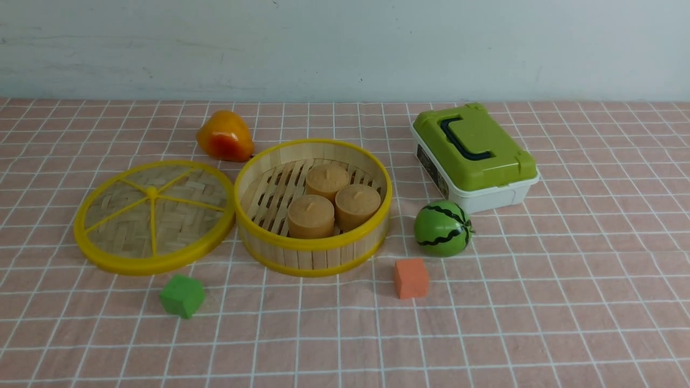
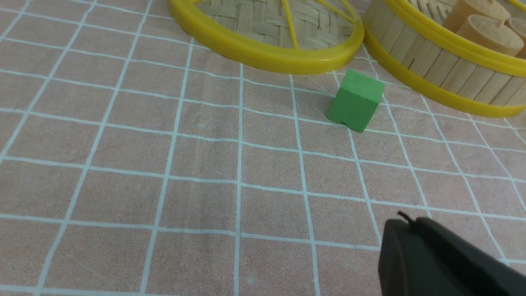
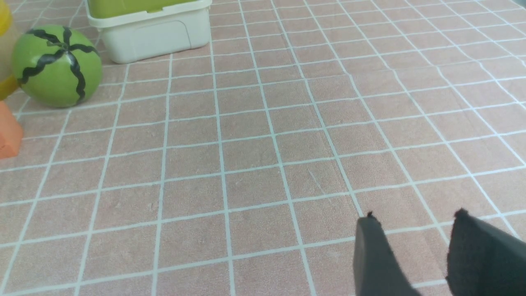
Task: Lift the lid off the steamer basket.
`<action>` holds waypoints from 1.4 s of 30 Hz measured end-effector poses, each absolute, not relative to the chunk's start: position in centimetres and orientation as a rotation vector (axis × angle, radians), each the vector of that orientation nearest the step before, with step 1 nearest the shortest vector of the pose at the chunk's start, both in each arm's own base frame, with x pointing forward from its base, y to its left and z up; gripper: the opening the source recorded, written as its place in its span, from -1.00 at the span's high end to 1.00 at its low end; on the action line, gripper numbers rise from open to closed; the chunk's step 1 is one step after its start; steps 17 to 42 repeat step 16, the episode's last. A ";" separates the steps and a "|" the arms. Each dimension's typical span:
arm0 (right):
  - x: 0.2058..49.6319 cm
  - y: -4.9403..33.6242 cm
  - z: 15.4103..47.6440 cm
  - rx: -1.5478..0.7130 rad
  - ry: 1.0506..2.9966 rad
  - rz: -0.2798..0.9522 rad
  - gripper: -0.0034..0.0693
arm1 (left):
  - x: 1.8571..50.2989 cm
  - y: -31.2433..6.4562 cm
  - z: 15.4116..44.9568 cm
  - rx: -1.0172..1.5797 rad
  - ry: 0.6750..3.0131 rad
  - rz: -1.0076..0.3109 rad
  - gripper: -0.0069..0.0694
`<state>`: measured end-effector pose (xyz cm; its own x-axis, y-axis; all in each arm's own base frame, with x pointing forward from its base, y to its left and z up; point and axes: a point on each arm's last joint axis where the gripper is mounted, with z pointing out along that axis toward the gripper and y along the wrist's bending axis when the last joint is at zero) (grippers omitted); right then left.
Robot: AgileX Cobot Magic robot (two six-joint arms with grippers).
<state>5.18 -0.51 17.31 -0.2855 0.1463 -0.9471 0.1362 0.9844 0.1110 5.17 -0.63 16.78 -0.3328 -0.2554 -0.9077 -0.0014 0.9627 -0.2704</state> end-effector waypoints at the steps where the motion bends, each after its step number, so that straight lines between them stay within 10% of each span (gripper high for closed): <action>1: 5.2 -0.5 17.3 0.205 1.865 0.010 0.24 | 5.2 -0.6 16.8 -0.186 1.897 -0.260 0.80; 42: 5.2 -0.5 17.3 0.205 1.865 0.010 0.24 | 5.2 -0.6 16.8 -0.186 1.897 -0.260 0.76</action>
